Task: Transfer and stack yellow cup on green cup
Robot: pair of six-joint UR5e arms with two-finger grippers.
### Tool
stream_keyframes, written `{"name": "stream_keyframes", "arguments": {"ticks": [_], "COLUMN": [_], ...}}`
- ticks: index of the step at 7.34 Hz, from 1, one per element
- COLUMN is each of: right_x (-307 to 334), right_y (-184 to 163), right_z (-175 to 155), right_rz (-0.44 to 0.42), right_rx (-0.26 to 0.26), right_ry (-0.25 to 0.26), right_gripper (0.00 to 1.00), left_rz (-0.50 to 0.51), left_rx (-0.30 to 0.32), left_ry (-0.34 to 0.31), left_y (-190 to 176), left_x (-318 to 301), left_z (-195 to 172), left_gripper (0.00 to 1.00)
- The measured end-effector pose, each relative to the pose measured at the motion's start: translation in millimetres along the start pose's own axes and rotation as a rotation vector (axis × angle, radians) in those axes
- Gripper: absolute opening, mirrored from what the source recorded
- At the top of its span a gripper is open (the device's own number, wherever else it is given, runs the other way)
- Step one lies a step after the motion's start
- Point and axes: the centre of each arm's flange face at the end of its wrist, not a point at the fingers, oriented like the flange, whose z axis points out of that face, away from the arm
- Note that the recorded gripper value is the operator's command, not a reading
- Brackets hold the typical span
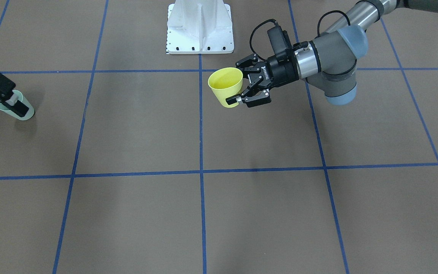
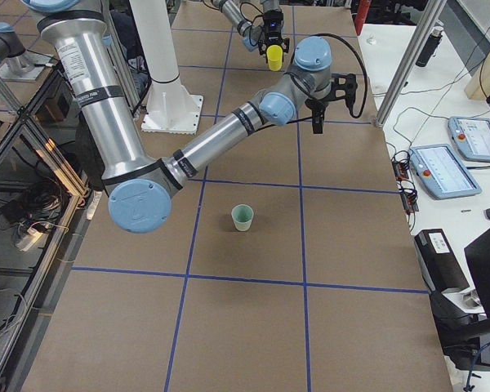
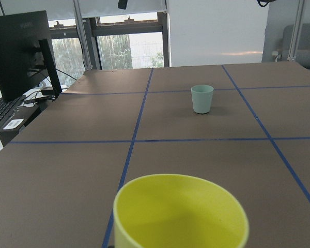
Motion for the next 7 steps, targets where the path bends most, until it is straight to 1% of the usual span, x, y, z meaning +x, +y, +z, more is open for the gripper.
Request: {"name": "stream_keyframes", "arguments": {"ticks": [1, 2, 3, 4, 5, 7], "right_x": [-30.7, -60.1, -93.9, -124.3, -147.4, -176.0], "right_y": [16.1, 31.7, 48.5, 68.7, 87.4, 112.2], "right_z": [11.4, 19.5, 36.0, 59.2, 78.9, 101.6], "right_rz": [-0.04, -0.057, -0.061, -0.072, -0.082, -0.083], "right_rx": [-0.016, -0.028, -0.03, -0.03, -0.034, -0.047], "right_ry": [-0.025, -0.05, -0.067, -0.074, -0.08, -0.089], "right_gripper": [1.0, 1.0, 1.0, 1.0, 1.0, 1.0], "left_rz": [-0.009, -0.019, -0.028, -0.036, -0.041, -0.05], "left_rx": [-0.007, -0.02, -0.032, -0.038, -0.042, -0.05], "left_ry": [-0.006, -0.007, -0.007, -0.006, -0.006, -0.005], "left_y": [4.8, 12.0, 18.7, 22.5, 25.0, 30.0], "left_x": [-1.7, -2.7, -3.0, -2.2, -1.6, -1.0], "left_z": [12.0, 19.0, 22.9, 24.9, 26.1, 27.9], "left_gripper": [0.17, 0.18, 0.25, 0.29, 0.29, 0.29]}}
